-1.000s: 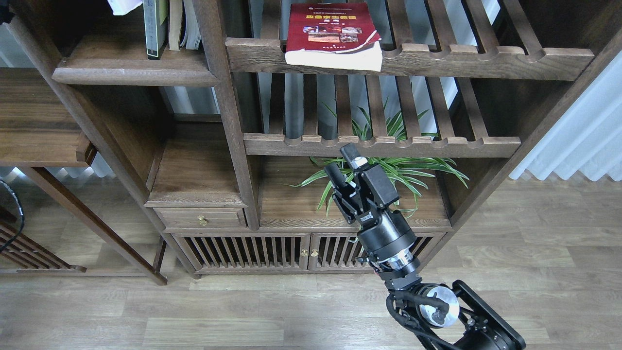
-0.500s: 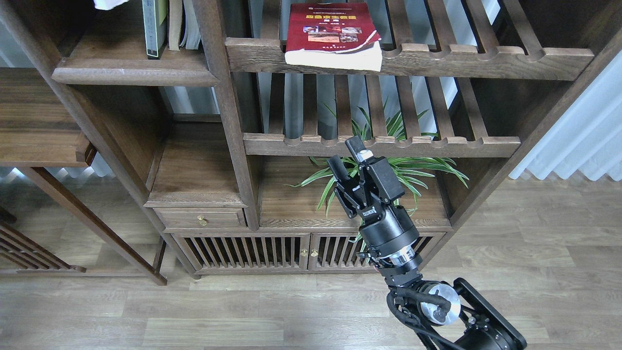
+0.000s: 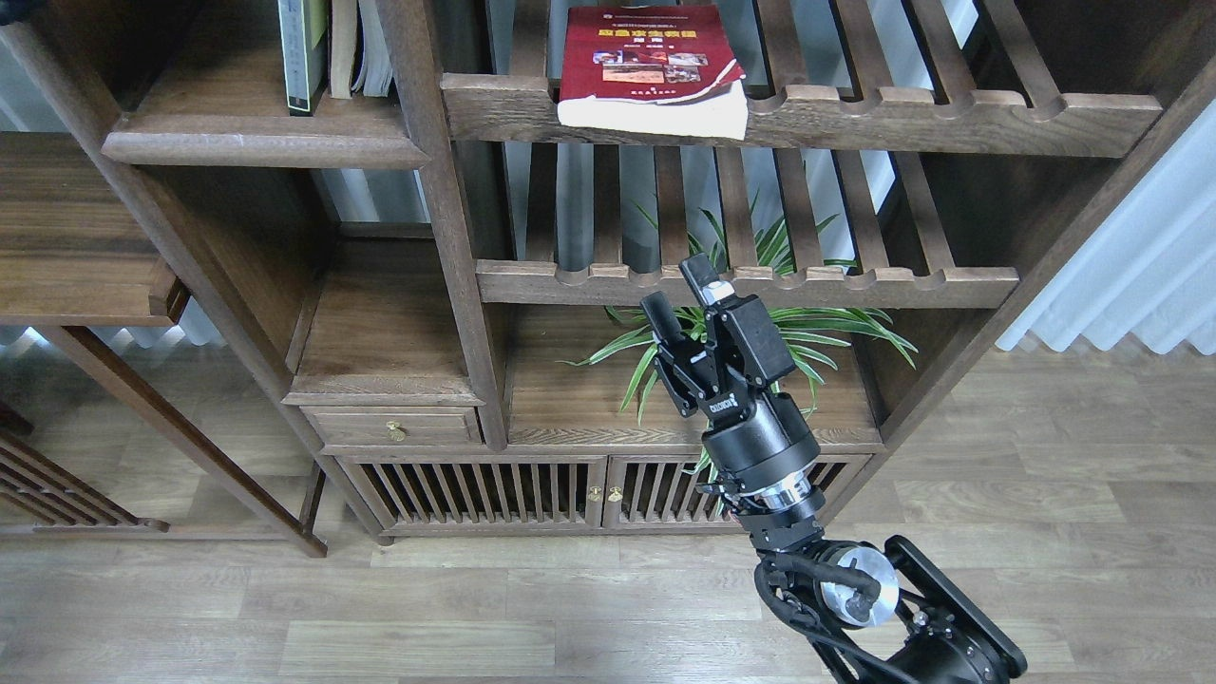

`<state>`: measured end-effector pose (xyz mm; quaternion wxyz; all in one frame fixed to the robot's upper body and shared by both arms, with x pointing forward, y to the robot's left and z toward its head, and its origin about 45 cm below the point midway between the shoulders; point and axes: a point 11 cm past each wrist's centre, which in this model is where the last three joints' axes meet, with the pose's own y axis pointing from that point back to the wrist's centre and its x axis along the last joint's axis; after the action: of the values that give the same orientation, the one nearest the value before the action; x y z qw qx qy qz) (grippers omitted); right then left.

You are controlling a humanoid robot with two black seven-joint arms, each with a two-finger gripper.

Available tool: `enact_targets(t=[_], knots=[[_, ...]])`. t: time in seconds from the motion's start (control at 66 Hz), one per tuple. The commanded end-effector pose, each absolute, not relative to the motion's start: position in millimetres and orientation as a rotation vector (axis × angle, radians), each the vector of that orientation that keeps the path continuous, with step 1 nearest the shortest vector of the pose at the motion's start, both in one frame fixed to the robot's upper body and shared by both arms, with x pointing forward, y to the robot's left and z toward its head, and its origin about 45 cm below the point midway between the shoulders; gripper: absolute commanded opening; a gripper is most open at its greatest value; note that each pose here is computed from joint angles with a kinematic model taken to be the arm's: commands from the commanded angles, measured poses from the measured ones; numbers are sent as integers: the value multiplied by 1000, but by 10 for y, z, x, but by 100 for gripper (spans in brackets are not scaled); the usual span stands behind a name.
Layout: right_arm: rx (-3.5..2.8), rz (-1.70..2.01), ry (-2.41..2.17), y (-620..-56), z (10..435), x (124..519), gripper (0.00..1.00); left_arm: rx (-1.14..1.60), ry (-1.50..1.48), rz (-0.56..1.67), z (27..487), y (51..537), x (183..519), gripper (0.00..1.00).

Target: Organize books on shelf

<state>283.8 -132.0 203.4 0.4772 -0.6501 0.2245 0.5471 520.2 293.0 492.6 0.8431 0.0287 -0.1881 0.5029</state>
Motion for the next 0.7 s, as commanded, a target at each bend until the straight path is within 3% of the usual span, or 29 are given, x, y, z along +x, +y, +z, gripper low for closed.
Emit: enact_targets(t=[0.0, 0.682], knots=[[-1560, 1318, 521, -1349, 2141, 2929, 88, 59, -450, 1052, 4916, 2956, 5187, 0], [-1511, 1232, 471, -1520, 2439, 3094, 88, 43, -422, 1200, 4476, 3233, 5327, 1]])
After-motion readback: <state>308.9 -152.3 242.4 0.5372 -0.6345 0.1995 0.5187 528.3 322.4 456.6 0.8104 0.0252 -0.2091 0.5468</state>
